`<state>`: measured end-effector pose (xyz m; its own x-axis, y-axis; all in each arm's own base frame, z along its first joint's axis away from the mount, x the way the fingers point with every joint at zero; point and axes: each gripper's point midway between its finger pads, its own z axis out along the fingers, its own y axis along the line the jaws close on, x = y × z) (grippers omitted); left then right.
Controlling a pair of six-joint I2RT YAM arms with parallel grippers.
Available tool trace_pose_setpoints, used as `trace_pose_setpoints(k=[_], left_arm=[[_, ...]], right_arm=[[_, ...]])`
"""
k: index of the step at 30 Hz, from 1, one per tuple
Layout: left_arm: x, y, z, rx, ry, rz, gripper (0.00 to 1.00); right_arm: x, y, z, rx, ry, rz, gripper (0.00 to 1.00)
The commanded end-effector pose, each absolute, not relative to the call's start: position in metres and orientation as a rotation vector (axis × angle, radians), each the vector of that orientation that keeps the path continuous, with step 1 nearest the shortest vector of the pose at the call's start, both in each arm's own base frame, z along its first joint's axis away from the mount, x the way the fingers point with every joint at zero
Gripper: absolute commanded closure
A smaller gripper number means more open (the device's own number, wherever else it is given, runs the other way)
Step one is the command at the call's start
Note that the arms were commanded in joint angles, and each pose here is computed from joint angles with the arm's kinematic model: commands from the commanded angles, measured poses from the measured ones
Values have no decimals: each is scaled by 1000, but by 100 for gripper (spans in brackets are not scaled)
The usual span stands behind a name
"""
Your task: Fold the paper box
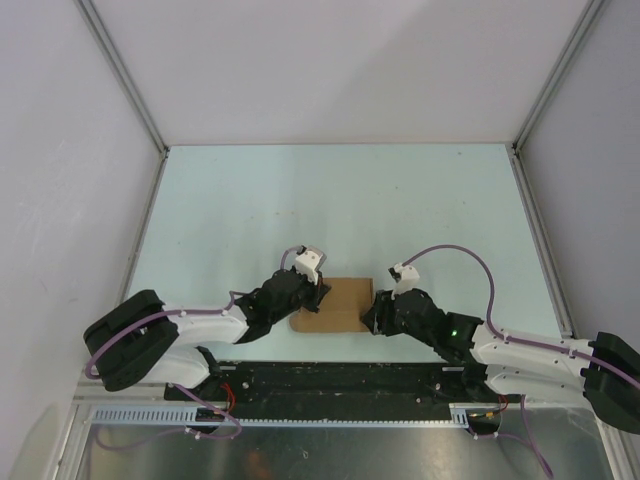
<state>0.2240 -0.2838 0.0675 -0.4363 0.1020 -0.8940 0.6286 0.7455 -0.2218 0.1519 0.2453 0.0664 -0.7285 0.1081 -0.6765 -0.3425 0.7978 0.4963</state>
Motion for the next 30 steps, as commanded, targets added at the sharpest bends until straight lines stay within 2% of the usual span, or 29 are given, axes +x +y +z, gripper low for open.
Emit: trace_pose_setpoints(k=[1, 6, 12, 18, 25, 30], left_arm=[[228, -293, 80, 569, 1912, -688, 100], [228, -294, 78, 574, 1915, -688, 100], [229, -294, 77, 575, 1915, -682, 100], [229, -297, 75, 582, 1922, -684, 100], [229, -297, 73, 589, 1928, -682, 100], [229, -296, 71, 588, 1930, -680, 100]], right_arm=[[156, 251, 76, -161, 2210, 836, 55], [157, 249, 74, -155, 2216, 823, 59], [156, 243, 71, -141, 2236, 794, 40], [148, 241, 72, -150, 2251, 803, 37], [141, 244, 68, -172, 2271, 812, 39], [138, 246, 58, -184, 2304, 792, 33]])
